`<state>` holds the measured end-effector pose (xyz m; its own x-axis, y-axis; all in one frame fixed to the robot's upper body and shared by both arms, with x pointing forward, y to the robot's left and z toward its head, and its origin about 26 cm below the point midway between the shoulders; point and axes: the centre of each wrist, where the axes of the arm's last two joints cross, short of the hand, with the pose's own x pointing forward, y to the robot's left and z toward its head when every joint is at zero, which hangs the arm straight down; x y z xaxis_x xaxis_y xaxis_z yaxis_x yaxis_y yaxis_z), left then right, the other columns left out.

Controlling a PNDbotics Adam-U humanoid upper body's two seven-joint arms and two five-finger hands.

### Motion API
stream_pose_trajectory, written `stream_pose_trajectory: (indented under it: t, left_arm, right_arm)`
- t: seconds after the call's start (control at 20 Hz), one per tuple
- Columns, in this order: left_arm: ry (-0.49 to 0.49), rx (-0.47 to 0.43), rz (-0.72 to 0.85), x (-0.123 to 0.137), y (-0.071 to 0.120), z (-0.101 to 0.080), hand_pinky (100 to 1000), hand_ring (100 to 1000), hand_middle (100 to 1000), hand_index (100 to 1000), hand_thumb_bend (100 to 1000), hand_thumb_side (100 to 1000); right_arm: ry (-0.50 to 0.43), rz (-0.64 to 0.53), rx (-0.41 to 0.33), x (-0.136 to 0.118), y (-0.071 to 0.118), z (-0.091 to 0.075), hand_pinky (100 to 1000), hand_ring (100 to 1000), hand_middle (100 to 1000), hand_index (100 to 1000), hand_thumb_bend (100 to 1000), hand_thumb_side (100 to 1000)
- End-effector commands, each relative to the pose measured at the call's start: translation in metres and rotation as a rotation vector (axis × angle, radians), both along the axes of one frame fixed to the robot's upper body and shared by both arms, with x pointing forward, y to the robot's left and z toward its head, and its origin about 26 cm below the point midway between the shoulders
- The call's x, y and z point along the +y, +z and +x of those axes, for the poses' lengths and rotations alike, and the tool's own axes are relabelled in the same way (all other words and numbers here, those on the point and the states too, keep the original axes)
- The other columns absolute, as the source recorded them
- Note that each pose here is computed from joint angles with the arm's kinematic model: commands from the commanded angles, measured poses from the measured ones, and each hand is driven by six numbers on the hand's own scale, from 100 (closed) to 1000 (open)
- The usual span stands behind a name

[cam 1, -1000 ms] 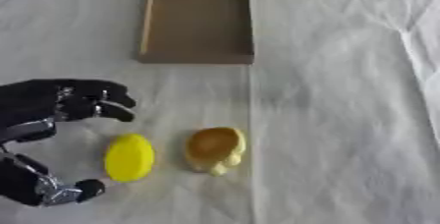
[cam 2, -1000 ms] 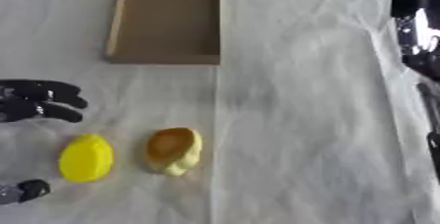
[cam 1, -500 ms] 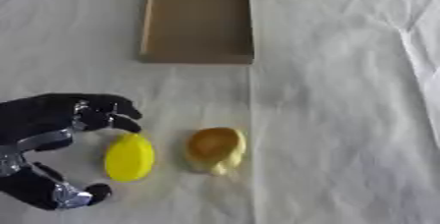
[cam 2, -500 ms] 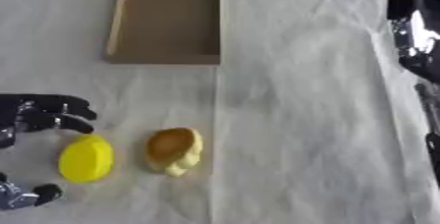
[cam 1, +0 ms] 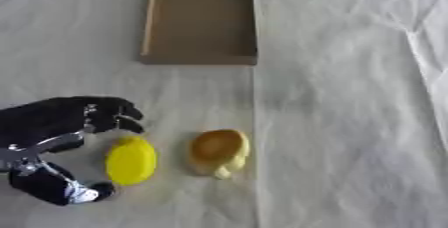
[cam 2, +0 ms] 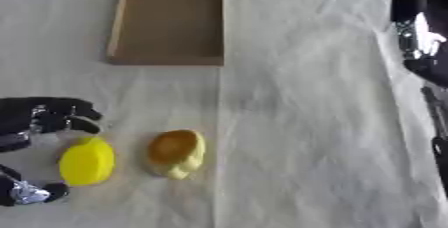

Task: Pick up objects on the table and place them in the box.

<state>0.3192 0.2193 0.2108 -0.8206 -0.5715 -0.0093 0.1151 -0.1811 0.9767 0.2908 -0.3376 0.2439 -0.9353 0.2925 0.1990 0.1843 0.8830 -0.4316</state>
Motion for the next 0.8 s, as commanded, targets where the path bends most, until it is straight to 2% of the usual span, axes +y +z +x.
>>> stream_pose_trajectory:
  t: [0.05,0.45,0.8]
  left_arm:
    - [0.015,-0.028,0.027,0.002,-0.001,0.006,920,978,881,891,449,215]
    - [0.027,-0.011,0.015,0.0,-0.014,0.014,910,972,871,874,416,224]
    - [0.037,-0.056,-0.024,0.001,-0.016,0.015,850,917,810,784,288,155]
  right_arm:
    - [0.01,-0.012,-0.021,0.001,0.007,-0.003,940,878,663,882,100,539]
    - [0.009,-0.005,-0.012,0.001,0.006,-0.003,943,882,660,885,100,539]
    - [0.009,0.001,-0.006,0.001,0.005,-0.003,945,884,659,886,100,538]
